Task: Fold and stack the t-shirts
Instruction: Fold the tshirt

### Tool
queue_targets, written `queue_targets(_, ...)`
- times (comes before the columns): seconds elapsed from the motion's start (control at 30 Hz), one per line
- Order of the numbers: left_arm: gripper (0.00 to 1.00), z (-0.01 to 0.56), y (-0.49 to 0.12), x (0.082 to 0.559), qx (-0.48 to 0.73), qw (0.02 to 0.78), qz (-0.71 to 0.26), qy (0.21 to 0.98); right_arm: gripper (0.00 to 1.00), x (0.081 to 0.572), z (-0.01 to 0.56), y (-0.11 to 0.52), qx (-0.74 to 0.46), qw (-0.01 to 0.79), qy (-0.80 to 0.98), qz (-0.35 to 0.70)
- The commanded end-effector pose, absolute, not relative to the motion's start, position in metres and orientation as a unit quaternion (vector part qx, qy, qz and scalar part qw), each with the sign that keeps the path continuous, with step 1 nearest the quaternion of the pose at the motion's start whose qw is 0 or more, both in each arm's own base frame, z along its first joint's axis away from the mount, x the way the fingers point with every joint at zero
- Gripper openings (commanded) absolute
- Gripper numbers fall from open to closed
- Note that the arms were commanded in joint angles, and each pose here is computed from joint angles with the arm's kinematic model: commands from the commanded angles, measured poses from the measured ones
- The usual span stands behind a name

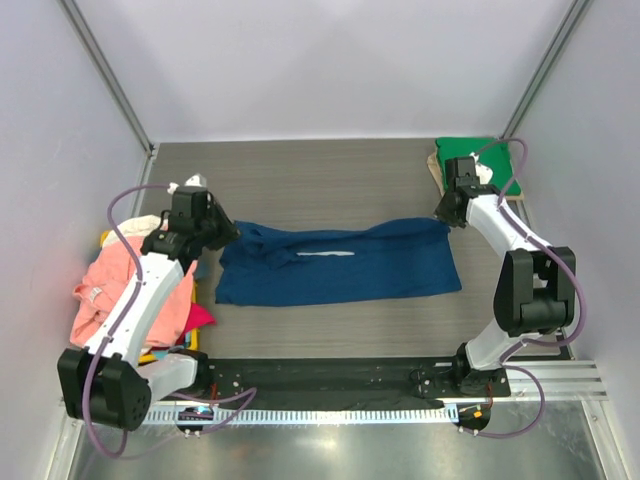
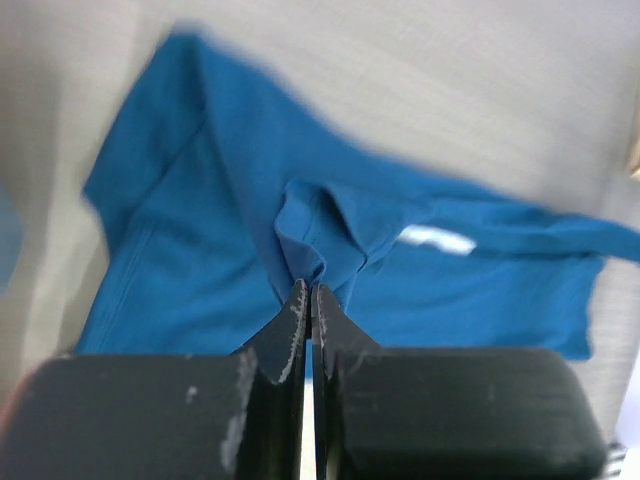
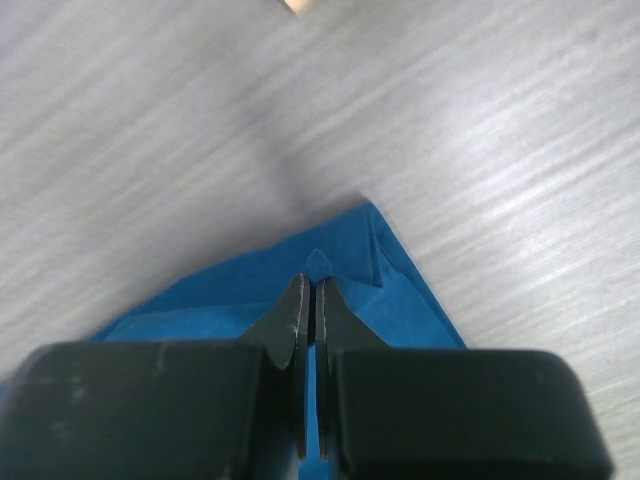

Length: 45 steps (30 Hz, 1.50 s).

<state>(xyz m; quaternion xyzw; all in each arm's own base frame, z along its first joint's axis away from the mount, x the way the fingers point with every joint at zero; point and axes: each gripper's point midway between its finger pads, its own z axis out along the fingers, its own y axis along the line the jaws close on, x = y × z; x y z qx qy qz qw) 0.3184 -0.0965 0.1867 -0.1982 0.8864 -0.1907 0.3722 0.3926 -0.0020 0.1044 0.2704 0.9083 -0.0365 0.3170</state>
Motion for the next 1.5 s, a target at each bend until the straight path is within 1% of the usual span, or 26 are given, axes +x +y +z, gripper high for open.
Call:
queue_targets(0.0,0.0,0.165,-0.094,0.282,-0.208,0.336,-0.18,0.901,0.01,0.38,0.107,-0.01,0.288,0.323,0.9,-0.047)
queue_targets(0.07,0.02,0.145,-0.097,0.26,-0.218,0.308,-0.186,0.907,0.01,0.374,0.103,-0.013,0.295,0.32,0.899,-0.054)
queue_targets(0.1,0.09,0.136,-0.099,0.248,-0.217,0.291,-0.187,0.913,0.01,0.369,0.097,-0.013,0.296,0.313,0.901,-0.056)
queue_targets(0.13,0.13,0.138,-0.1,0.238,-0.217,0.295,-0.195,0.91,0.01,0.366,0.094,-0.014,0.296,0.309,0.902,-0.058)
queue_targets(0.17,0.18,0.126,-0.099,0.226,-0.229,0.279,-0.192,0.913,0.05,0.361,0.088,-0.014,0.296,0.301,0.905,-0.056)
queue_targets(0.2,0.36,0.123,-0.097,0.215,-0.232,0.271,-0.189,0.915,0.2,0.359,0.087,-0.015,0.299,0.297,0.905,-0.055)
queue_targets(0.23,0.43,0.128,-0.097,0.209,-0.235,0.281,-0.198,0.909,0.57,0.358,0.086,-0.015,0.299,0.296,0.905,-0.054)
queue_targets(0.27,0.52,0.13,-0.096,0.204,-0.24,0.285,-0.201,0.906,0.72,0.357,0.087,-0.015,0.299,0.299,0.905,-0.055)
queue_targets(0.3,0.57,0.134,-0.099,0.202,-0.24,0.29,-0.209,0.902,0.82,0.357,0.09,-0.016,0.301,0.303,0.903,-0.056)
queue_targets(0.33,0.6,0.14,-0.098,0.201,-0.244,0.298,-0.212,0.898,0.87,0.357,0.091,-0.016,0.3,0.305,0.902,-0.055)
queue_targets(0.37,0.62,0.151,-0.096,0.203,-0.25,0.316,-0.217,0.889,0.88,0.361,0.099,-0.014,0.299,0.314,0.9,-0.045)
queue_targets(0.5,0.63,0.156,-0.087,0.22,-0.26,0.345,-0.193,0.881,0.88,0.376,0.119,0.01,0.278,0.342,0.898,0.005)
queue_targets(0.57,0.62,0.14,-0.088,0.23,-0.263,0.326,-0.174,0.891,0.86,0.387,0.126,0.036,0.244,0.355,0.902,0.041)
queue_targets(0.67,0.61,0.123,-0.094,0.254,-0.268,0.324,-0.171,0.891,0.82,0.396,0.113,0.062,0.207,0.337,0.916,0.067)
queue_targets(0.7,0.6,0.112,-0.095,0.267,-0.274,0.322,-0.163,0.892,0.81,0.396,0.099,0.067,0.202,0.319,0.924,0.066)
queue_targets(0.83,0.57,0.074,-0.108,0.288,-0.296,0.281,-0.16,0.899,0.78,0.386,0.067,0.074,0.194,0.281,0.938,0.064)
queue_targets(1.03,0.54,0.016,-0.125,0.303,-0.313,0.223,-0.121,0.915,0.75,0.343,0.025,0.075,0.207,0.23,0.95,0.044)
queue_targets(1.1,0.54,0.013,-0.133,0.315,-0.313,0.223,-0.118,0.916,0.74,0.32,0.015,0.081,0.211,0.212,0.953,0.051)
queue_targets(1.17,0.53,-0.009,-0.135,0.32,-0.313,0.201,-0.098,0.923,0.74,0.296,0.009,0.086,0.218,0.201,0.953,0.063)
queue_targets(1.23,0.52,-0.01,-0.143,0.342,-0.308,0.204,-0.101,0.924,0.74,0.274,0.007,0.105,0.226,0.181,0.952,0.095)
queue_targets(1.27,0.52,-0.025,-0.145,0.348,-0.307,0.191,-0.091,0.928,0.74,0.252,0.0,0.115,0.225,0.163,0.954,0.111)
queue_targets(1.33,0.51,-0.011,-0.162,0.387,-0.299,0.214,-0.113,0.923,0.75,0.228,0.016,0.148,0.223,0.173,0.947,0.153)
queue_targets(1.37,0.5,-0.029,-0.166,0.392,-0.295,0.196,-0.102,0.929,0.75,0.209,0.011,0.154,0.227,0.165,0.947,0.157)
queue_targets(1.4,0.5,-0.029,-0.171,0.404,-0.289,0.2,-0.102,0.931,0.75,0.201,0.025,0.168,0.22,0.186,0.94,0.183)
queue_targets(1.43,0.5,-0.002,-0.189,0.446,-0.278,0.234,-0.13,0.922,0.75,0.177,0.025,0.19,0.216,0.177,0.939,0.201)
queue_targets(1.47,0.5,-0.022,-0.196,0.449,-0.264,0.209,-0.116,0.934,0.76,0.166,0.031,0.203,0.205,0.181,0.937,0.215)
